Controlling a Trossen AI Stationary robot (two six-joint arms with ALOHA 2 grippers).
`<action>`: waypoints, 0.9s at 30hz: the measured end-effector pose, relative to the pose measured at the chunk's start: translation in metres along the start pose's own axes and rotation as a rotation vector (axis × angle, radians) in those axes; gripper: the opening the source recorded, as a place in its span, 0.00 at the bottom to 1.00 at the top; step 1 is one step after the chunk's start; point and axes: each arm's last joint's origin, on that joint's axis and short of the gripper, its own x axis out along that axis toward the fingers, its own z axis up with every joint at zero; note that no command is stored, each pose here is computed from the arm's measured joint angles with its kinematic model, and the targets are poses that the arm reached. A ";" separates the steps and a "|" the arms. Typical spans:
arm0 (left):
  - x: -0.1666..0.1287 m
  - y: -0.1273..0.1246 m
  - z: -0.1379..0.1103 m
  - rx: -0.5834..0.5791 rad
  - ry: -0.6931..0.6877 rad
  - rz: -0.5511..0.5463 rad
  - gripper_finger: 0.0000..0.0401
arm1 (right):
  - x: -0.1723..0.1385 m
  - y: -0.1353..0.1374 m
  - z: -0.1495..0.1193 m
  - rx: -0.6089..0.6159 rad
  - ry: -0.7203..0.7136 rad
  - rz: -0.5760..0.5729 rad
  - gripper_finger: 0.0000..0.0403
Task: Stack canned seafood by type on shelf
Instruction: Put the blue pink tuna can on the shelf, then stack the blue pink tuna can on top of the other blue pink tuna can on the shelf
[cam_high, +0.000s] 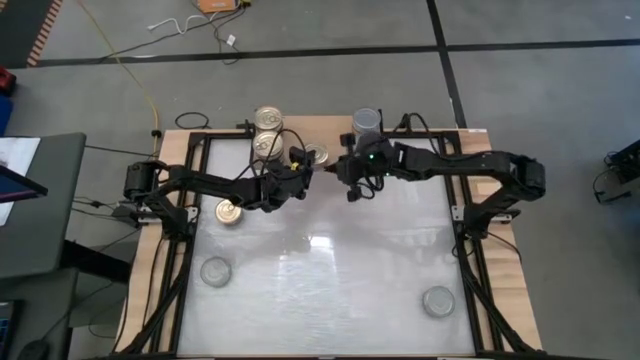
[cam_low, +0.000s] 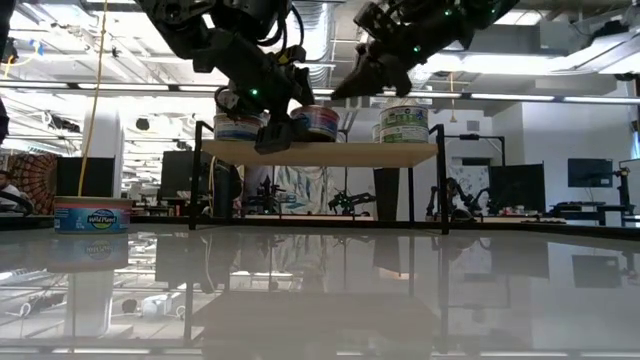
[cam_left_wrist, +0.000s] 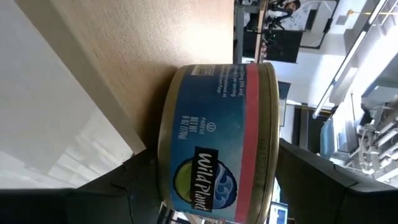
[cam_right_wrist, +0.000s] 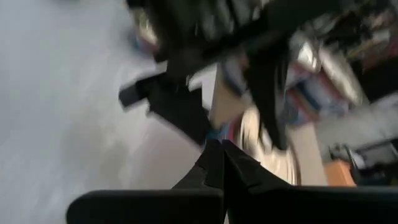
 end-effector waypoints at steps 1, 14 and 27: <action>0.000 0.000 0.000 0.000 0.000 0.000 0.67 | 0.003 -0.001 0.000 -0.001 -0.025 0.006 0.04; 0.000 0.001 -0.001 -0.002 0.034 0.017 0.67 | 0.027 -0.002 -0.010 -0.122 0.041 -0.123 0.04; -0.004 0.000 -0.009 -0.040 0.185 0.042 0.67 | 0.020 -0.021 0.001 -0.138 0.163 -0.169 0.04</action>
